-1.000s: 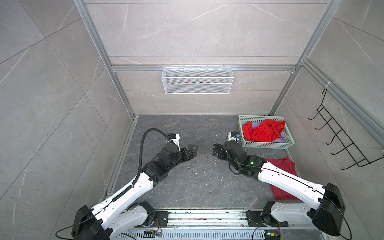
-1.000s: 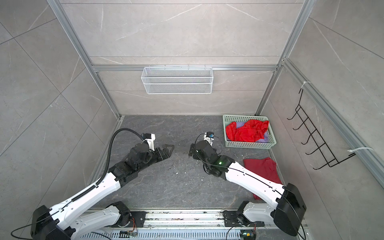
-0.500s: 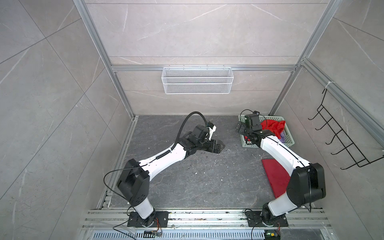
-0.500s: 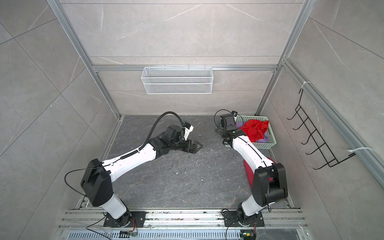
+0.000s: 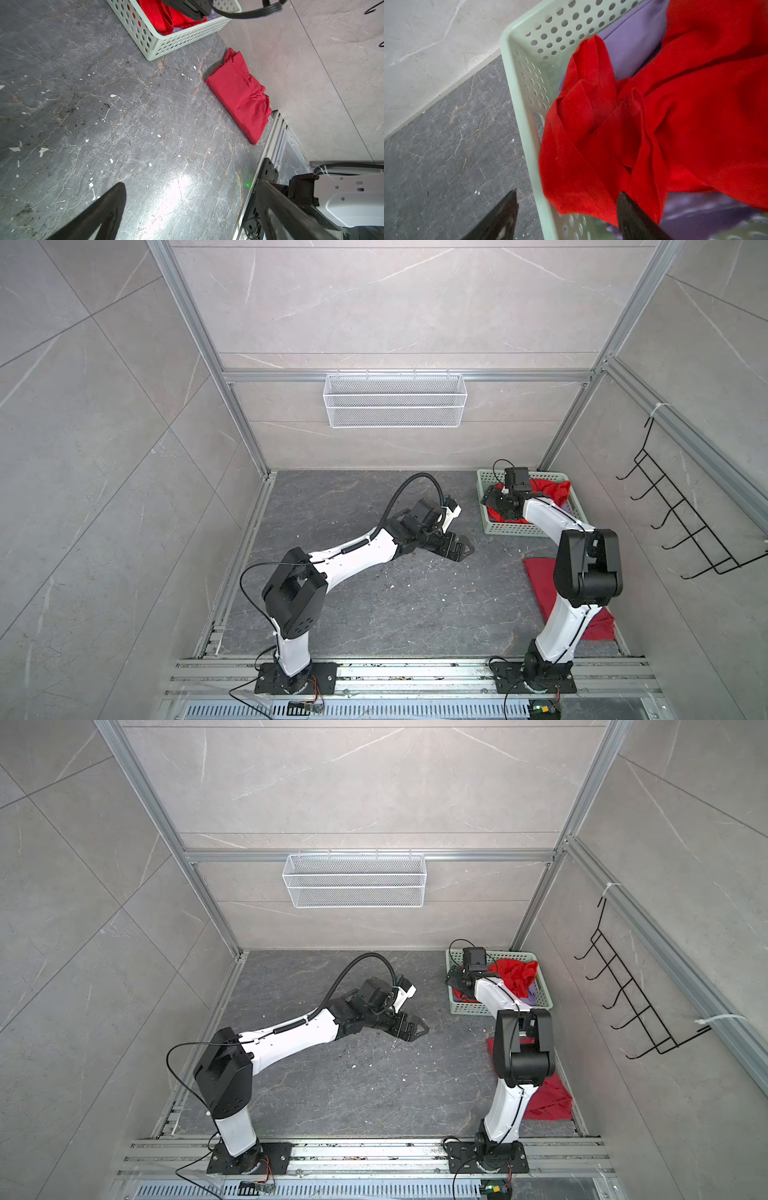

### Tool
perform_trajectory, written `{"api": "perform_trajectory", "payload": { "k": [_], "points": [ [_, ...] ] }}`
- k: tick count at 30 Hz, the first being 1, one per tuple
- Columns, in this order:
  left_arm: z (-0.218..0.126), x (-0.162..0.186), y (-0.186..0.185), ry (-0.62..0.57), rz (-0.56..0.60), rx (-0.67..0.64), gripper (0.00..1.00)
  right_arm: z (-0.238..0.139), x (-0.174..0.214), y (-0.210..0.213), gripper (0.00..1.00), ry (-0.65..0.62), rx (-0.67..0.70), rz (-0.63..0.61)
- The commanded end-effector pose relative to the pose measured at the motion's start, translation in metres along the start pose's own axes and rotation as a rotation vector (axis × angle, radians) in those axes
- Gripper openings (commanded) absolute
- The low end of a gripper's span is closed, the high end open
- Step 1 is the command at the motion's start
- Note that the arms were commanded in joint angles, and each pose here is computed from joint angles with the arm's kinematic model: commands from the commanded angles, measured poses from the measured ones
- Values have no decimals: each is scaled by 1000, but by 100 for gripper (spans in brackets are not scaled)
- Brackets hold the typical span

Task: Fold and stack the t-shirts
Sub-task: 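Grasp the red t-shirt in the basket with the right gripper and lift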

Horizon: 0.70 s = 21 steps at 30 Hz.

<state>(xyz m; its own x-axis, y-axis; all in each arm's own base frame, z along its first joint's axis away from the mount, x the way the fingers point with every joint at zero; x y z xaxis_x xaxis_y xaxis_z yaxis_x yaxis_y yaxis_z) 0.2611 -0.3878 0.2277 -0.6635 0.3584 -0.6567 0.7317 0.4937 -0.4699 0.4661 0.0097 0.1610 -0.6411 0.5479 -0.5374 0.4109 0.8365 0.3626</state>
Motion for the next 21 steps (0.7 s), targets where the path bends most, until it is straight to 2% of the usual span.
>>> {"api": "perform_trajectory", "payload": {
  "k": [1,6,14,18,21],
  "points": [
    [-5,-16,-14,-44,27,58,100,11,-6,4,73,-3,-6,22],
    [-6,-13,-19,-40,37,62,100,18,-10,-8,71,-31,27,56],
    [-5,-12,-18,-37,34,56,100,24,-16,-18,70,-47,-93,165],
    [-5,-12,-18,-37,34,55,100,35,-9,-19,57,4,-102,176],
    [-5,-9,-18,-33,33,47,100,40,-6,-20,38,23,-104,177]
  ]
}}
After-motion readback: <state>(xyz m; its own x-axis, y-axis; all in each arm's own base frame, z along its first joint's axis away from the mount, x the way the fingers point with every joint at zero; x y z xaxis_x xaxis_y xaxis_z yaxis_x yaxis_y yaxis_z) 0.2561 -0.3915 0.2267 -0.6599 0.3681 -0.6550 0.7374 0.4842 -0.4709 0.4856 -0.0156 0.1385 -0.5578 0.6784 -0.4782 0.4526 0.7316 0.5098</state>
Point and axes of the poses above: each gripper's point midway between its finger pads, its own z axis out along the fingers, its own y axis along the line the jaws close on, x = y × z, the point moved 7 cm from there along -z, back along the fingers, and after that the axes turned 5 degrees about z, right-handed, at the moved point
